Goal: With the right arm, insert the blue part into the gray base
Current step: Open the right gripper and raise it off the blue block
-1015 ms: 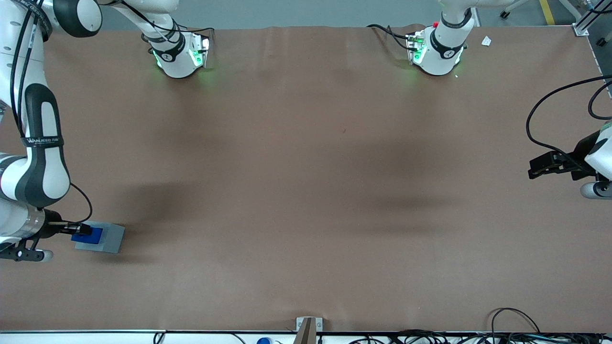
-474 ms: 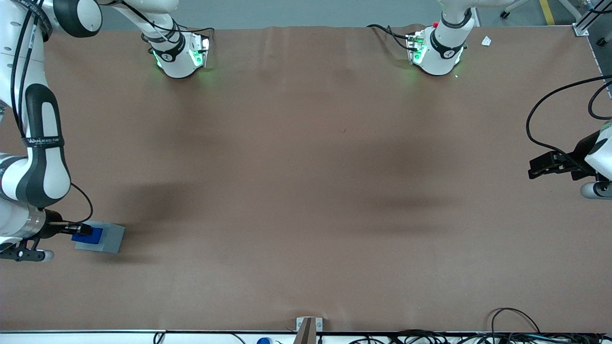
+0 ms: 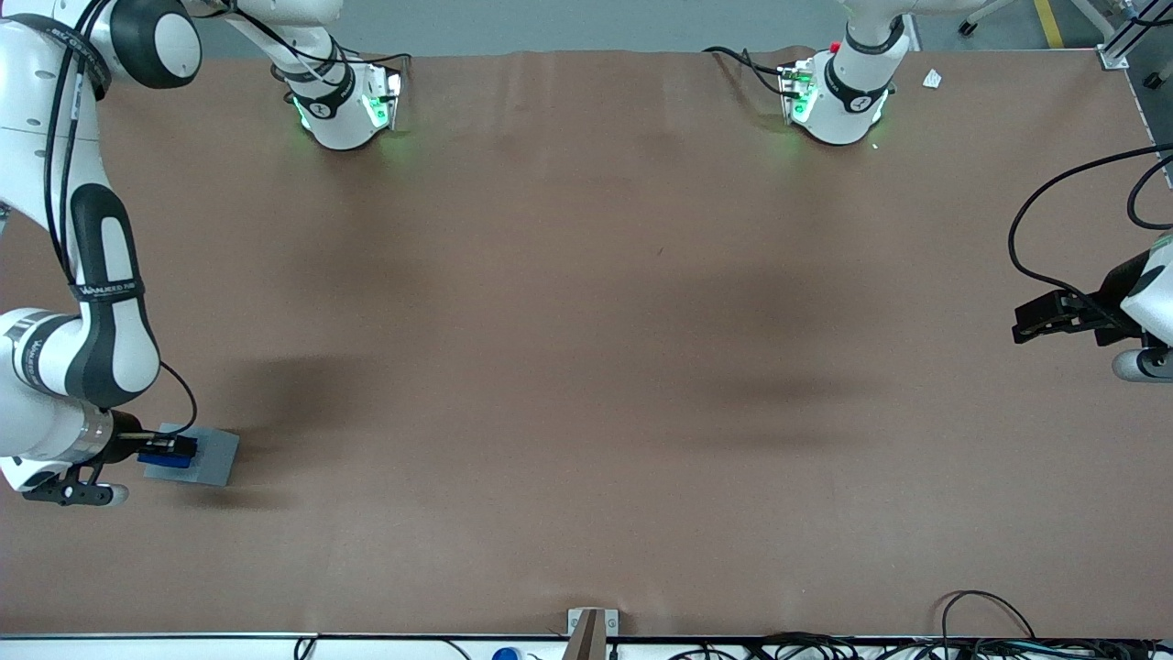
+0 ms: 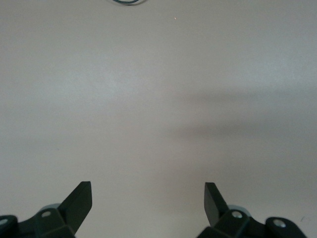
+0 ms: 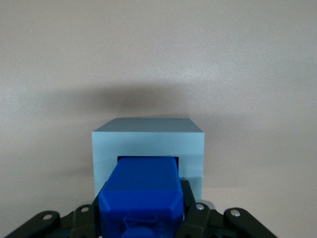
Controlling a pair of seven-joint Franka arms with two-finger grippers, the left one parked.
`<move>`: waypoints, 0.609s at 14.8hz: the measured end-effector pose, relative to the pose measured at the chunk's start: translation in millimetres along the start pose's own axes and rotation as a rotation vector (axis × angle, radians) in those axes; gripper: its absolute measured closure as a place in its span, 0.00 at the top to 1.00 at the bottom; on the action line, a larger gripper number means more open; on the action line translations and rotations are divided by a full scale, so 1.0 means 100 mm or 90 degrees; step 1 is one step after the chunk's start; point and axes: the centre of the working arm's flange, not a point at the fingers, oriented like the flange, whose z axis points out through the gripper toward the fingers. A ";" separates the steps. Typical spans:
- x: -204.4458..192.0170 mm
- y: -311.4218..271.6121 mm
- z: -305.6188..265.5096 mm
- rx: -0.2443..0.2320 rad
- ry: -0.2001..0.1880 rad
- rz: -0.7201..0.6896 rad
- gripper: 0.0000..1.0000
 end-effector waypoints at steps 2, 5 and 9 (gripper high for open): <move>0.00 0.00 0.00 0.000 0.000 0.000 0.74; 0.00 0.00 0.00 0.000 0.000 -0.001 1.00; 0.01 -0.01 -0.01 0.000 0.001 -0.002 1.00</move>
